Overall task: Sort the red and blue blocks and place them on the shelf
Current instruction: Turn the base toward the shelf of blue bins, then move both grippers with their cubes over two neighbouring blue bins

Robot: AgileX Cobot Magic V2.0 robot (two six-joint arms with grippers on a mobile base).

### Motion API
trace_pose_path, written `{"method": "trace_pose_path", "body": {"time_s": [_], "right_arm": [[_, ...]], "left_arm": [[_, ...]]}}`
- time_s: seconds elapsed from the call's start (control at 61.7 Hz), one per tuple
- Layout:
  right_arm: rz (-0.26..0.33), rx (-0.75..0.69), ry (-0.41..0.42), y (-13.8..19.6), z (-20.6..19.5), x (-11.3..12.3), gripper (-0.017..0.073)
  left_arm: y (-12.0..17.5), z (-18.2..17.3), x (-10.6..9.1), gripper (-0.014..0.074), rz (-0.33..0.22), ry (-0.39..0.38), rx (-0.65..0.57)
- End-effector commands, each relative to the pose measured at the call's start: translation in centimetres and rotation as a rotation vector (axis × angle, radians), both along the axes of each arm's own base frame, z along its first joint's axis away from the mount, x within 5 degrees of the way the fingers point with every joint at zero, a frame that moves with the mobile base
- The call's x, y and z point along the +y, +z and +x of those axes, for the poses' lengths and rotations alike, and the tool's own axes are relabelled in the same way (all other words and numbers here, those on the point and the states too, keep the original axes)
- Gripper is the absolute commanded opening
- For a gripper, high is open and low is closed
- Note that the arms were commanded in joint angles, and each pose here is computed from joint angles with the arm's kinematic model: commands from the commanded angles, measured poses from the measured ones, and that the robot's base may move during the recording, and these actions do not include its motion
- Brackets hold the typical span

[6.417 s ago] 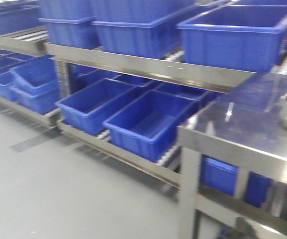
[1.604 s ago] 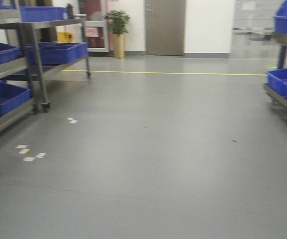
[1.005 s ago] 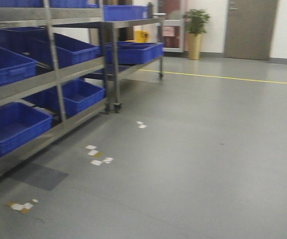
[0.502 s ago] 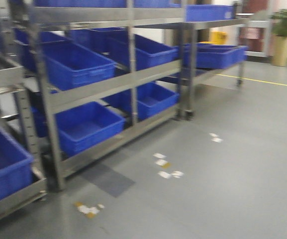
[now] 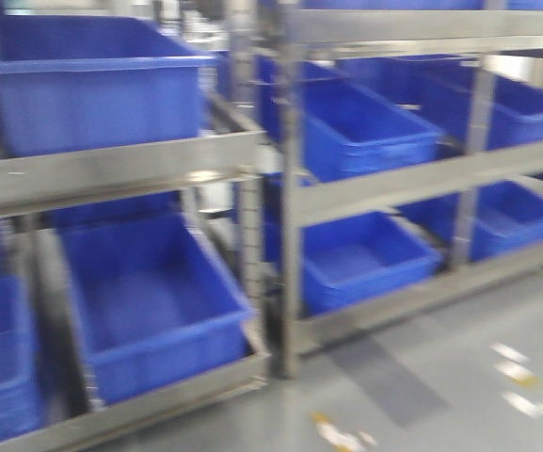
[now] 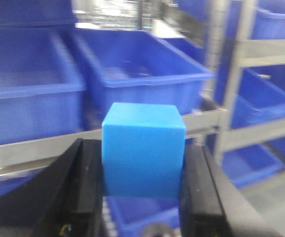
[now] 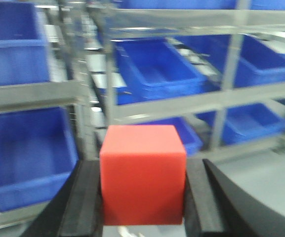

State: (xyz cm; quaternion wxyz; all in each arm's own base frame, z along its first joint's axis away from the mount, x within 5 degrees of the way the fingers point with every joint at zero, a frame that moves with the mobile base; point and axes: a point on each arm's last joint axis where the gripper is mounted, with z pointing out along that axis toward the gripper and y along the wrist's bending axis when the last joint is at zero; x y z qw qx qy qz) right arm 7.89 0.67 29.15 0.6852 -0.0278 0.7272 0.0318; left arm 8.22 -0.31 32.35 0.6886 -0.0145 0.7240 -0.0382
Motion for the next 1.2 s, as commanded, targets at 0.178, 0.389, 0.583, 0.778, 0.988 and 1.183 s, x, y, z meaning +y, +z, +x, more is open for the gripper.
{"method": "trace_pose_path", "body": {"time_s": [0.178,0.389,0.583,0.778,0.988,1.183], "right_arm": [[-0.004,-0.107,-0.008,1.68,0.02,-0.06,0.0113],[-0.004,-0.107,-0.008,1.68,0.02,-0.06,0.0113],[-0.004,-0.107,-0.008,1.68,0.02,-0.06,0.0113],[-0.004,-0.107,-0.008,1.68,0.02,-0.06,0.0113],[-0.004,-0.107,-0.008,1.68,0.02,-0.06,0.0113],[-0.004,-0.107,-0.008,1.68,0.02,-0.06,0.0113]], "left_arm": [[1.73,0.04,0.07,0.0124,-0.015,0.008,-0.107],[1.73,0.04,0.07,0.0124,-0.015,0.008,-0.107],[1.73,0.04,0.07,0.0124,-0.015,0.008,-0.107],[1.73,0.04,0.07,0.0124,-0.015,0.008,-0.107],[1.73,0.04,0.07,0.0124,-0.015,0.008,-0.107],[1.73,0.04,0.07,0.0124,-0.015,0.008,-0.107]]}}
